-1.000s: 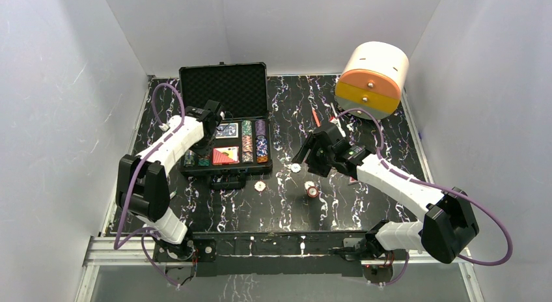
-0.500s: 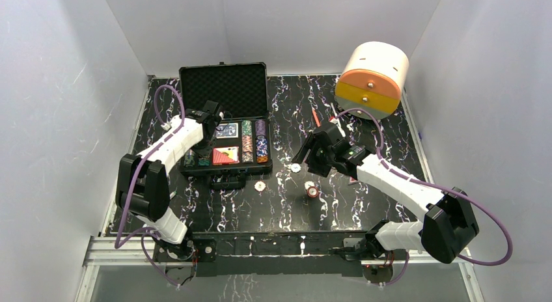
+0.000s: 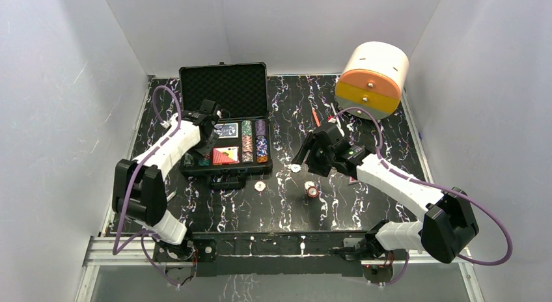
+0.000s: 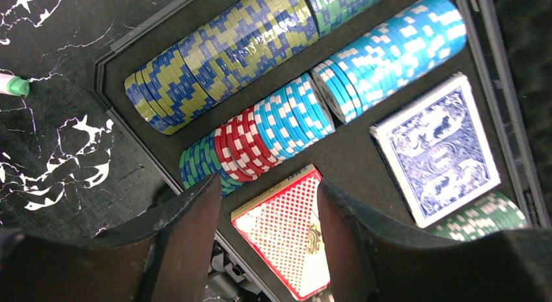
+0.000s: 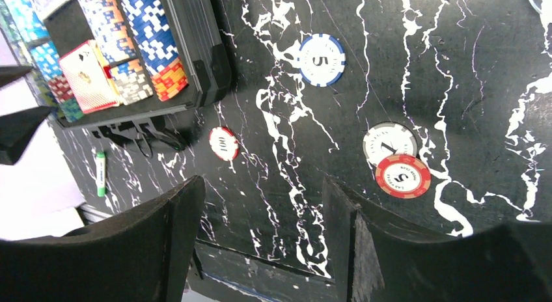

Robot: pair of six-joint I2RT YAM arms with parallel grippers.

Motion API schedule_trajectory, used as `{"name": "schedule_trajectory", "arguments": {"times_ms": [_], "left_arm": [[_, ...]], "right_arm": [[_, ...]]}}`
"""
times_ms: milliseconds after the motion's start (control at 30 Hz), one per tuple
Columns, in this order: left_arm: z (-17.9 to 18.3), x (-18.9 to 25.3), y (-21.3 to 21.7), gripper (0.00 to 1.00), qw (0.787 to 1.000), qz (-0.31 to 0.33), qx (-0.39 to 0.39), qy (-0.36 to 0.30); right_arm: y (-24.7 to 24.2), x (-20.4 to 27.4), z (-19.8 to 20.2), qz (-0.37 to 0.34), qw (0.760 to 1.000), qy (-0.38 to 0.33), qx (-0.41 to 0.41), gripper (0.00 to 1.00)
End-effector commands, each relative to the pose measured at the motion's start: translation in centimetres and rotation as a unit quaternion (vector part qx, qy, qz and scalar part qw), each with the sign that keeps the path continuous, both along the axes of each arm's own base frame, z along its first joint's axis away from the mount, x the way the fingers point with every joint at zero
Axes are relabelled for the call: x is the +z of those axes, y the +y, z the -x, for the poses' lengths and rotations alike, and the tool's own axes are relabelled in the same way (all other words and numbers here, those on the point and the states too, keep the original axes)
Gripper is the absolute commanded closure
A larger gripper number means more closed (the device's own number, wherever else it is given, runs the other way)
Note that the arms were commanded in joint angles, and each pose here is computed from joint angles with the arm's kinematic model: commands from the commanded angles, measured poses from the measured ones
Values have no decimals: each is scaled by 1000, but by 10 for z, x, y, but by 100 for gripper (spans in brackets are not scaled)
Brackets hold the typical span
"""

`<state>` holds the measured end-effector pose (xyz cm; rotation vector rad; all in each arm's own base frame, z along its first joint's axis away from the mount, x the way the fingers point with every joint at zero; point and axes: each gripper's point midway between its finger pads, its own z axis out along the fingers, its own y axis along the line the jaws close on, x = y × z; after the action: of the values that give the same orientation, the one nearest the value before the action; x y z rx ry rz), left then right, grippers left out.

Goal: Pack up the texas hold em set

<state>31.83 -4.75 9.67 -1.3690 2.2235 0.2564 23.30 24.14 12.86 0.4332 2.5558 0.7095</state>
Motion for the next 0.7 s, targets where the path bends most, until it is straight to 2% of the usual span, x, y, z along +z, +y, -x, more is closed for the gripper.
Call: {"name": "schedule_trajectory", "arguments": {"times_ms": [0,133,200,367,533,667], "left_arm": [[-1,42,7,43,999,-5,-19,-49],[5,68,11,32,996,-13,-49,-78],[7,83,13,27,991,-23,-89,-95],[11,134,15,15,965,-54,-182,-180],[17,185,14,12,922,-87,-253,-279],[23,212,19,12,906,-109,-262,-313]], "right_arm": [[17,20,-11,-3,997,-44,57,26],[33,2,-3,56,991,-45,115,24],[47,-16,6,94,984,-37,150,22],[78,-40,24,173,962,-58,203,18],[106,-55,28,223,942,-74,241,17],[122,-73,30,253,928,-67,267,22]]}}
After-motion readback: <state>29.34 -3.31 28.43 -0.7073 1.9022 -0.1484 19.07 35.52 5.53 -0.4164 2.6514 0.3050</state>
